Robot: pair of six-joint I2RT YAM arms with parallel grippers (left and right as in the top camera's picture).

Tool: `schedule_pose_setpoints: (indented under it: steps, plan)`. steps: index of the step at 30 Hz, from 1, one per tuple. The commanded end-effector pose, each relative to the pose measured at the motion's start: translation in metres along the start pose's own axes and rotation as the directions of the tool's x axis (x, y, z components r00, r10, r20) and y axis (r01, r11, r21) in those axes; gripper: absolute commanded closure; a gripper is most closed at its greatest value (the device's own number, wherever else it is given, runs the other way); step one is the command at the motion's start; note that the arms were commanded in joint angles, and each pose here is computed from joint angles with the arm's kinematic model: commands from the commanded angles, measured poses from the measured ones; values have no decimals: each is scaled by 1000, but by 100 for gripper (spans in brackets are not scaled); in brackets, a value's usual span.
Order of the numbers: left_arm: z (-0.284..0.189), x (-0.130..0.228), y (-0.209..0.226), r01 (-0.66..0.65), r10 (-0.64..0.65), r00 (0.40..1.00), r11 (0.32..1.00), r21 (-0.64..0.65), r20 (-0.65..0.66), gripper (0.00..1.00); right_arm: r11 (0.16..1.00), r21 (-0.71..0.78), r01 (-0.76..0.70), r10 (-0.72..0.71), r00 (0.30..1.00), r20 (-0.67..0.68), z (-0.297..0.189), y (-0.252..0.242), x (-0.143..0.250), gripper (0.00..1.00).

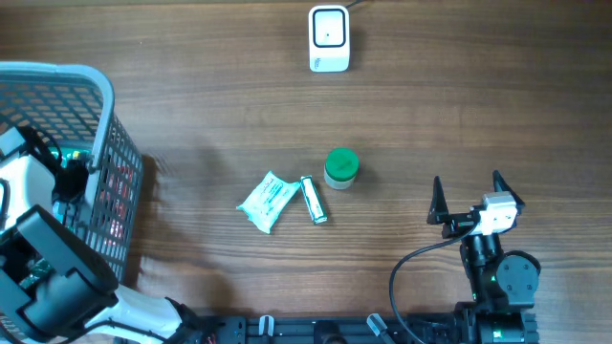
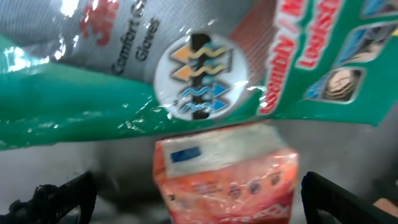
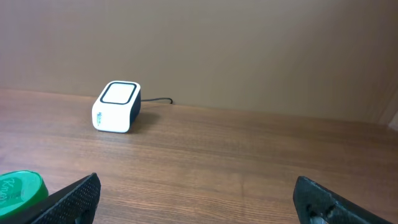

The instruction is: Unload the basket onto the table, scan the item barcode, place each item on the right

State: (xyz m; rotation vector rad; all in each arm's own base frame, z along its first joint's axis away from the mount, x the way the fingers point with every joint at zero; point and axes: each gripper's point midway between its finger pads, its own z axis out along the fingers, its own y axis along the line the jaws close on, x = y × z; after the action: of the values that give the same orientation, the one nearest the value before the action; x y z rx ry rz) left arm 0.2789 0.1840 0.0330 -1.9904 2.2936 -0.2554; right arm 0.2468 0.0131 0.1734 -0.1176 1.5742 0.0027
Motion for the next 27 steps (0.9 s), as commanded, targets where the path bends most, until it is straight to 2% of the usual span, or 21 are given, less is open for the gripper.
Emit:
schedule_pose_setpoints:
  steps: [1, 3, 4, 5, 9, 12, 16, 19, 20, 23, 27]
  plan:
    - [10, 6, 5, 13, -13, 1000, 1000, -3, -21, 29, 1000, 6, 6, -6, 1000, 7, 0, -1, -1, 0]
    - [10, 5, 3, 12, -12, 1000, 1000, 2, -16, 58, 1000, 6, 6, -6, 1000, 7, 0, -1, -1, 0]
    - [10, 5, 3, 12, -12, 1000, 1000, 3, -15, 69, 1000, 6, 6, -6, 1000, 7, 0, -1, -1, 0]
    - [10, 5, 3, 12, -12, 1000, 1000, 2, -15, 73, 1000, 6, 6, -6, 1000, 7, 0, -1, -1, 0]
    - [2, 3, 0, 8, -8, 1000, 1000, 19, 2, 76, 1000, 6, 6, -6, 1000, 7, 0, -1, -1, 0]
    - [-31, -6, -16, -6, 2, 999, 998, 67, 52, 76, 1000, 6, 6, -6, 1000, 7, 0, -1, -1, 1]
    - [-122, -21, -45, -50, 13, 979, 984, 173, 205, 74, 1000, 6, 6, -6, 1000, 7, 0, -1, -1, 0]
    - [-206, -28, -42, -68, -10, 922, 980, 189, 387, 71, 1000, 6, 6, -6, 1000, 7, 0, -1, -1, 0]
    - [-243, -24, -36, -78, -27, 887, 975, 207, 460, 70, 1000, 6, 6, -6, 1000, 7, 0, -1, -1, 0]
    - [-282, -4, -29, -114, -44, 859, 955, 274, 511, 69, 1000, 6, 6, -6, 1000, 7, 0, -1, -1, 0]
    - [-315, 45, -21, -195, -25, 870, 900, 390, 493, 69, 1000, 6, 6, -6, 1000, 7, 0, -1, -1, 0]
